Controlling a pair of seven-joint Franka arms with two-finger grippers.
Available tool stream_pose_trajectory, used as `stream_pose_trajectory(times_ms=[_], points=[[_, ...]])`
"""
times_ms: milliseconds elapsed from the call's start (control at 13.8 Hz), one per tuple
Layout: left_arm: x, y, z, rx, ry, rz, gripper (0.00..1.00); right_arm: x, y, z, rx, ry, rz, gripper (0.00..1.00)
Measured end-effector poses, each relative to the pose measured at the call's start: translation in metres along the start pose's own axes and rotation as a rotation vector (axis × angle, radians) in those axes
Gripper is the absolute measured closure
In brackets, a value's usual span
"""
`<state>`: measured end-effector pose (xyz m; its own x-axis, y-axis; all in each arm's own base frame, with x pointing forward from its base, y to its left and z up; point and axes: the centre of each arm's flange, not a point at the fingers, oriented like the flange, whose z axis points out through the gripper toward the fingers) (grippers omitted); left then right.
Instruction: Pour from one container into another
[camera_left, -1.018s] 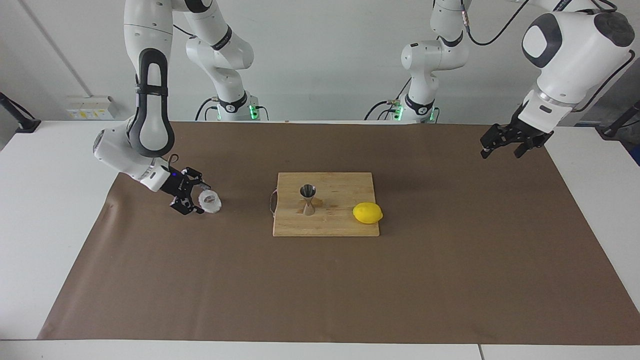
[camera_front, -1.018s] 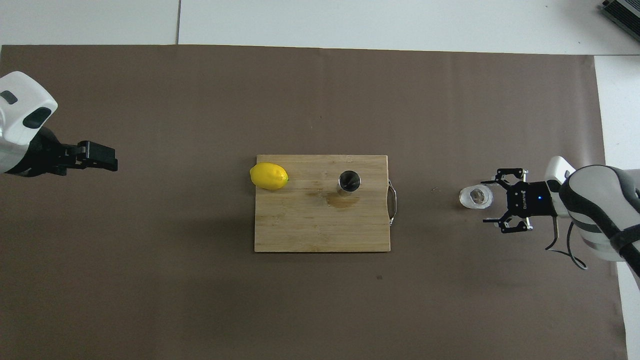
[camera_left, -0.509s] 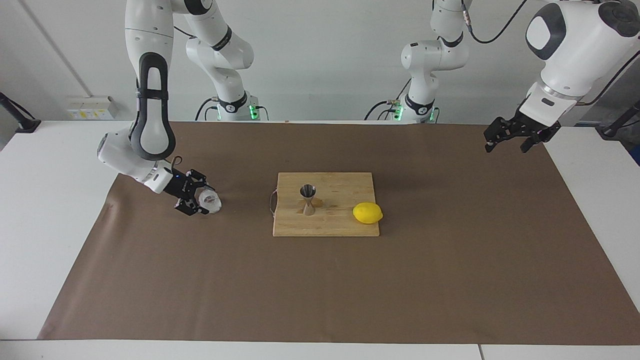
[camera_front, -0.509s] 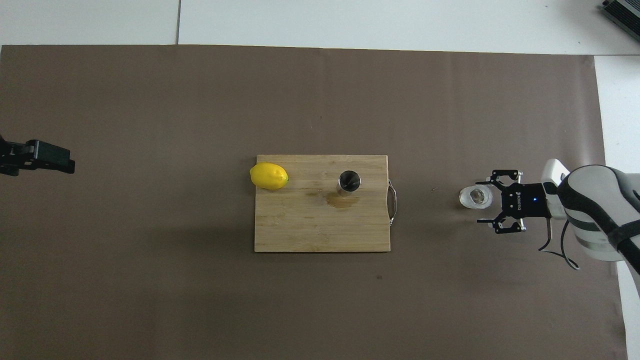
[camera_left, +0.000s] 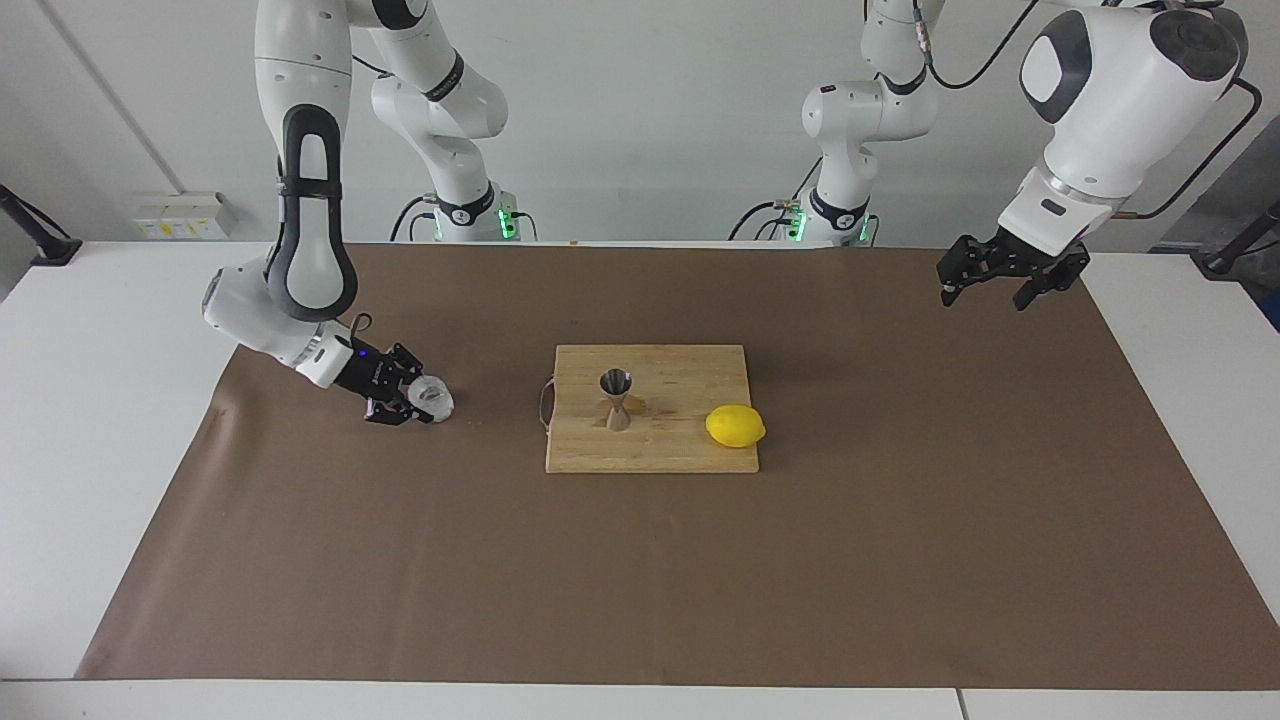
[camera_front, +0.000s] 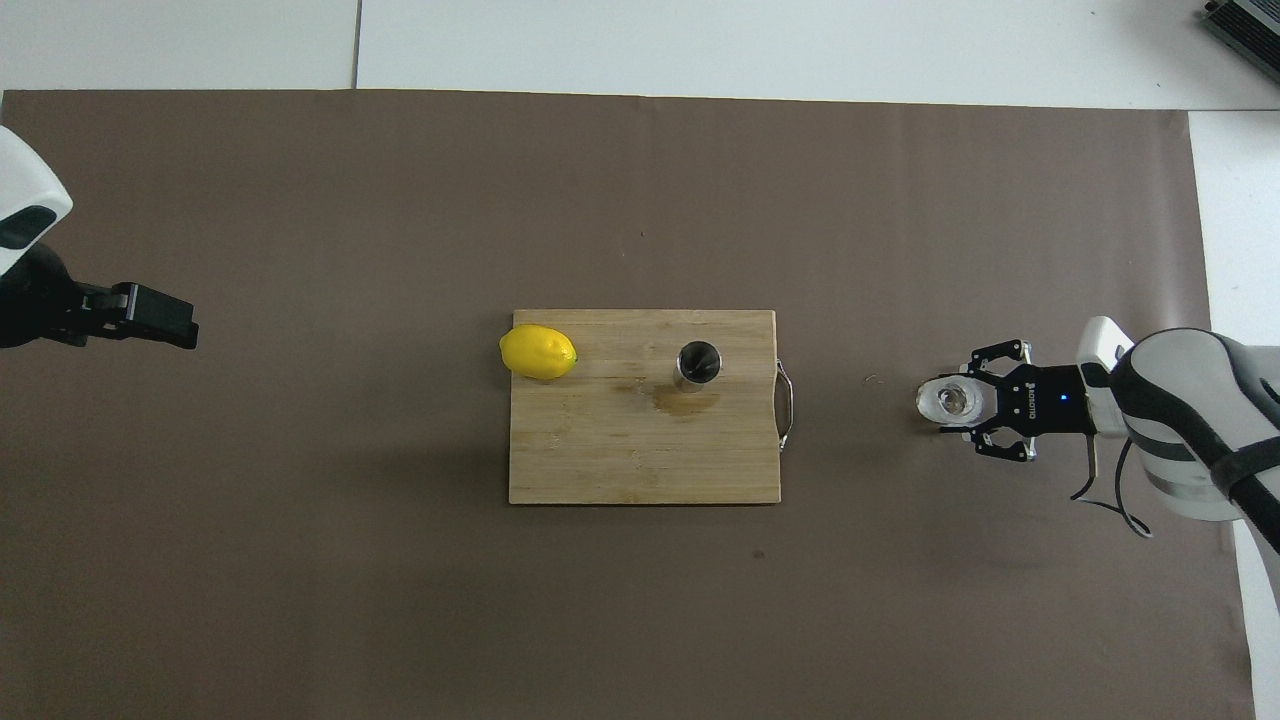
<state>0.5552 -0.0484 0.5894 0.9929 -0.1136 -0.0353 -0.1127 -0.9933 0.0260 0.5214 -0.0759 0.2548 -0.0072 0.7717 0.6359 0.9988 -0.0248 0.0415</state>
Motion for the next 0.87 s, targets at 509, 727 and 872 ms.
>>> stream_pose_trajectory(times_ms=[509, 727, 872], points=[[0.004, -0.001, -0.001, 0.024, 0.037, 0.000, 0.00, 0.084, 0.024, -0.004, -0.018, 0.000, 0.053, 0.52], [0.007, -0.006, -0.001, 0.032, 0.060, -0.009, 0.00, 0.122, 0.033, -0.005, -0.020, -0.006, 0.092, 0.52], [0.007, -0.010, 0.001, 0.033, 0.059, -0.016, 0.00, 0.155, 0.043, -0.006, -0.008, -0.051, 0.115, 0.52]])
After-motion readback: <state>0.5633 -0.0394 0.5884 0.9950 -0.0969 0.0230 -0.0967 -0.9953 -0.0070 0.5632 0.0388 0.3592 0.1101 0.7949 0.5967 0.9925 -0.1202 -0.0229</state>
